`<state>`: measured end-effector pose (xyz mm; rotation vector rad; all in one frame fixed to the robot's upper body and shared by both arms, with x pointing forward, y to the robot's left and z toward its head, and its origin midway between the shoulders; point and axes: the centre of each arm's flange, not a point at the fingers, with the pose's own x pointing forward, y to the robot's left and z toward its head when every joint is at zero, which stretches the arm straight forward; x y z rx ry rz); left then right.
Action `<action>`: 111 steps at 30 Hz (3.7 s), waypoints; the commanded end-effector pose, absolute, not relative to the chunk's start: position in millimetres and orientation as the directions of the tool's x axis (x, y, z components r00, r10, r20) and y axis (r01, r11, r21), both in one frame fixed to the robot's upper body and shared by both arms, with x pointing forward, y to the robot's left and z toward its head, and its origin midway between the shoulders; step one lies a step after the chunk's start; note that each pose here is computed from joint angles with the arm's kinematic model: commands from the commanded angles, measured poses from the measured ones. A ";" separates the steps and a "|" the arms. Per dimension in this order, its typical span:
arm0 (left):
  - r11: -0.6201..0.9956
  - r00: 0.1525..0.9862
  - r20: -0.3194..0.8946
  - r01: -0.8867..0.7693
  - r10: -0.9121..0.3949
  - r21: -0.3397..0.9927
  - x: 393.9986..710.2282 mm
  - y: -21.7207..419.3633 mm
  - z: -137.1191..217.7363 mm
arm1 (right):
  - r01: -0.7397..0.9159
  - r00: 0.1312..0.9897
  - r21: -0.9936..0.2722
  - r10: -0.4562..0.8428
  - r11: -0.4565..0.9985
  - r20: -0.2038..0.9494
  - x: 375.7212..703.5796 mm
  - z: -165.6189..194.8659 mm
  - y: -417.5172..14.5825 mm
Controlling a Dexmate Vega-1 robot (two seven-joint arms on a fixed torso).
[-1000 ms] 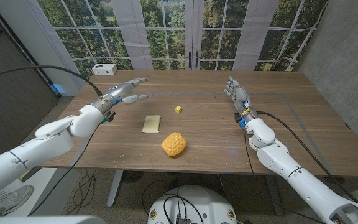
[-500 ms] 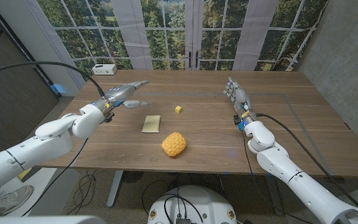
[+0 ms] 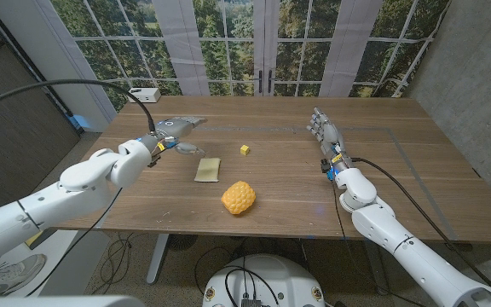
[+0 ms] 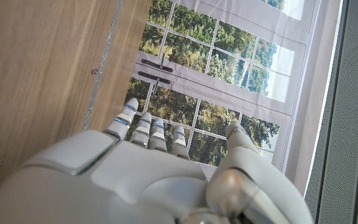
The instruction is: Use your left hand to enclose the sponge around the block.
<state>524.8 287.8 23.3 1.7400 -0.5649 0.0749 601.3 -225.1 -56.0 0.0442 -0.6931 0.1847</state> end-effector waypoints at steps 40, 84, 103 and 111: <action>-0.416 0.984 0.044 -0.112 -0.170 0.902 542.9 243.6 15.6 | -0.200 0.755 0.019 0.142 0.980 0.640 614.0 -67.4 -239.9; -0.517 0.986 0.122 -0.162 -0.111 0.841 544.1 219.8 -19.8 | -0.195 0.766 0.052 0.119 0.979 0.632 611.2 -84.9 -253.5; -0.499 0.998 0.033 -0.055 -0.053 0.865 561.1 226.9 -38.4 | -0.189 0.772 0.041 0.123 0.981 0.623 614.0 -85.3 -252.2; -0.522 0.991 0.101 -0.132 -0.087 0.842 565.9 221.7 -39.9 | -0.173 0.778 0.033 0.116 0.984 0.618 612.2 -83.1 -253.1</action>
